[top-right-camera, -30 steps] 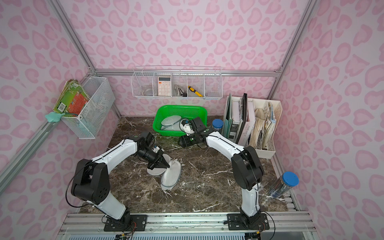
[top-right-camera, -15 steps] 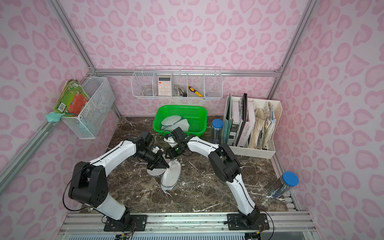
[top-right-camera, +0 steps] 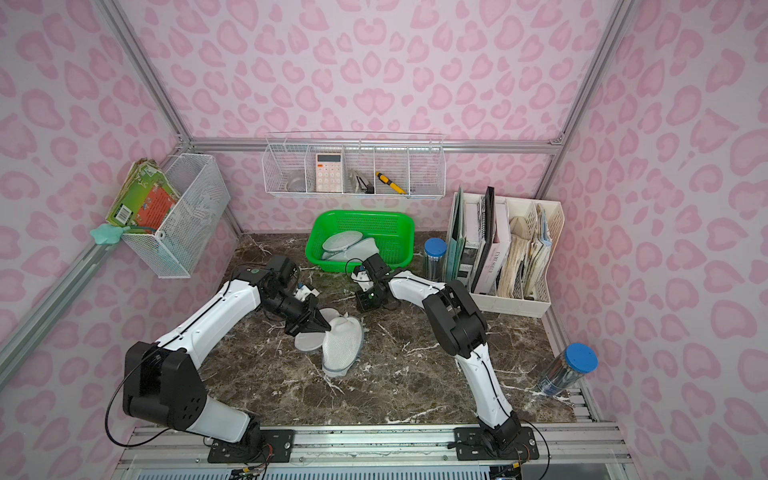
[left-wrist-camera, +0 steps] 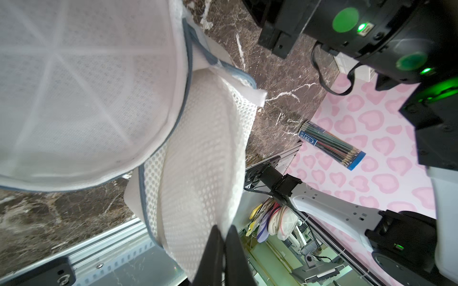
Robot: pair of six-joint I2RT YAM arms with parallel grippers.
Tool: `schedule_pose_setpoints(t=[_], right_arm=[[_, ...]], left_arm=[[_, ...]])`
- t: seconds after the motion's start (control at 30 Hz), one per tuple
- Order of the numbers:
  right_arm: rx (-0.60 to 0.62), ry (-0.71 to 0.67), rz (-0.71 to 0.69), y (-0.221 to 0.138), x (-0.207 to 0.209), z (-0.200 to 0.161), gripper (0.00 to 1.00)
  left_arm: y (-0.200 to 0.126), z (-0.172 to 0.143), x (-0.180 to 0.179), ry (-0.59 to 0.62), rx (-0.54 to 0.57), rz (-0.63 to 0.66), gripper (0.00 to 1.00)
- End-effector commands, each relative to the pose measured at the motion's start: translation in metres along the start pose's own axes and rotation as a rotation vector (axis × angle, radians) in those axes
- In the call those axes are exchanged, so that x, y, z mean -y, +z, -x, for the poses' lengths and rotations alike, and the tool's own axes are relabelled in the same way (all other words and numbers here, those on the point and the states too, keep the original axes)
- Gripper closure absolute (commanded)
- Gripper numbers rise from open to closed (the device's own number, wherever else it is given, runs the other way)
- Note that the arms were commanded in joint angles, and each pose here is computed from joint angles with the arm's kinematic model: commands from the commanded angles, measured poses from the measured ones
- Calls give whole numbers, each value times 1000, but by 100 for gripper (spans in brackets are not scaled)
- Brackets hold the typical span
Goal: Turn the laundry bag inside out
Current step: Turn over the laundry bag at the center of the board.
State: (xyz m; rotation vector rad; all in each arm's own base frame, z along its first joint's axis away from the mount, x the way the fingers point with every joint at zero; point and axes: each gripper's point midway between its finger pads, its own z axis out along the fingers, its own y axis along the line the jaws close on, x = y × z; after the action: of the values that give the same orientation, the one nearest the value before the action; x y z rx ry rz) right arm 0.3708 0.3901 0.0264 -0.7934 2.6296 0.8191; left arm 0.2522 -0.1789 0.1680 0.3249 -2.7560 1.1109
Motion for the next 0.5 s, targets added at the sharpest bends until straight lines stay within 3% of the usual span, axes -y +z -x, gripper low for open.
schedule_pose_setpoints(t=[0.0,0.3,0.47], right_arm=[[28,-19,-23,-12,0,5,92],[226,-108,-78,-85,-20,26,79],[309,-53,-93,-118,-12,33,67]], left_arm=[[0,-2,-2,-11,-16,10,100],[-14,17,24,-5,38,-60,100],[-32,27,56,44,74,-135,100]])
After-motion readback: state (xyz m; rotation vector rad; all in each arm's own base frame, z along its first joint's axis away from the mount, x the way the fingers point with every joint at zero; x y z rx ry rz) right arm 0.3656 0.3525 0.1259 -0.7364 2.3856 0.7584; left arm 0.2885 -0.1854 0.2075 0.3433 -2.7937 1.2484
